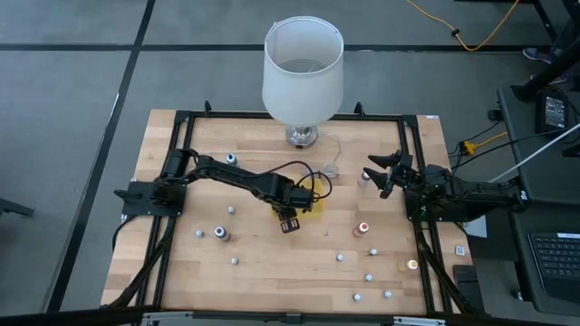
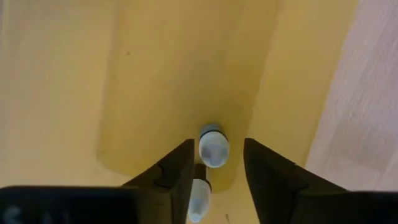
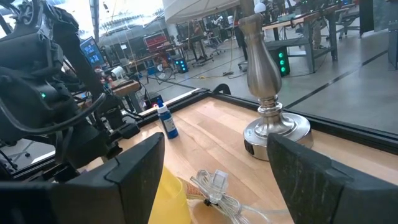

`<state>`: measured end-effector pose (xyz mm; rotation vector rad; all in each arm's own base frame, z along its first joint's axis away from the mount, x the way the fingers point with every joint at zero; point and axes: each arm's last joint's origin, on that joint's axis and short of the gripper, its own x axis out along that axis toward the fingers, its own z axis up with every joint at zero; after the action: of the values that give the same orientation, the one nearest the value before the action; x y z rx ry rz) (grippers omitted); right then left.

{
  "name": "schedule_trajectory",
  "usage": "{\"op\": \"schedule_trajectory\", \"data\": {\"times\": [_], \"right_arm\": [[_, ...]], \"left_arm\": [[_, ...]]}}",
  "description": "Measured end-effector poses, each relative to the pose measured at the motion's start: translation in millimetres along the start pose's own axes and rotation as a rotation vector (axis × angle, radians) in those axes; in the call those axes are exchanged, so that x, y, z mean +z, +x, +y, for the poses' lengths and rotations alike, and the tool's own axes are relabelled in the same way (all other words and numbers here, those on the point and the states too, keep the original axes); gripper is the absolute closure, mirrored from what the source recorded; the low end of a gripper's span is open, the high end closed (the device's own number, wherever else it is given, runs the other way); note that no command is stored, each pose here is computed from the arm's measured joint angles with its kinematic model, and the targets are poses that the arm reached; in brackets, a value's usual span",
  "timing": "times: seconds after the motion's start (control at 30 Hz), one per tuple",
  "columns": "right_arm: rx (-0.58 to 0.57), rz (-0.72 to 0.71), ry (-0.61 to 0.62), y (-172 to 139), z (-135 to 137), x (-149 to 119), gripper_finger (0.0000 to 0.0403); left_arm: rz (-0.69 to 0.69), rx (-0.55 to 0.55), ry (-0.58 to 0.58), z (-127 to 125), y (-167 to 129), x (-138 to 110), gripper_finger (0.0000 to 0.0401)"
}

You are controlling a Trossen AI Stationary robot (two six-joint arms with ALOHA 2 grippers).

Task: Pick & Place food coloring
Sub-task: Put the top small blue food coloring bottle into the yellow bin, then put the small blue food coloring bottle into the yellow bin

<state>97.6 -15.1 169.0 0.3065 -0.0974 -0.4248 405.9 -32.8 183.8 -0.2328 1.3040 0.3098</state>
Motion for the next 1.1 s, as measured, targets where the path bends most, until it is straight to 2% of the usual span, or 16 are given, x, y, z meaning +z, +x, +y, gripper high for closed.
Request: {"op": "schedule_trajectory", "data": {"times": [0.2, 0.37, 0.53, 0.63, 0.77, 1.1], "right_arm": [[0.000, 0.000, 0.000, 0, 0, 0, 0.0120], [0.000, 0.000, 0.000, 0, 0, 0, 0.0120], [0.000, -0.001, 0.000, 0, 0, 0, 0.0120], [0.000, -0.001, 0.000, 0, 0, 0, 0.0120], [0.000, -0.001, 0.000, 0, 0, 0, 0.0120], [0.000, -0.001, 0.000, 0, 0, 0, 0.0120]], "left_arm": [[0.008, 0.056, 0.000, 5, -5, -2, 0.0214], [-0.019, 0.054, -0.015, 12, -22, -1, 0.0172], [-0.034, 0.051, -0.108, 24, -47, -3, 0.0141], [0.006, 0.079, -0.204, 35, -60, -9, 0.0133], [0.047, 0.143, -0.274, 48, -77, -19, 0.0134], [0.028, 0.198, -0.465, 63, -119, -40, 0.0136]]}}
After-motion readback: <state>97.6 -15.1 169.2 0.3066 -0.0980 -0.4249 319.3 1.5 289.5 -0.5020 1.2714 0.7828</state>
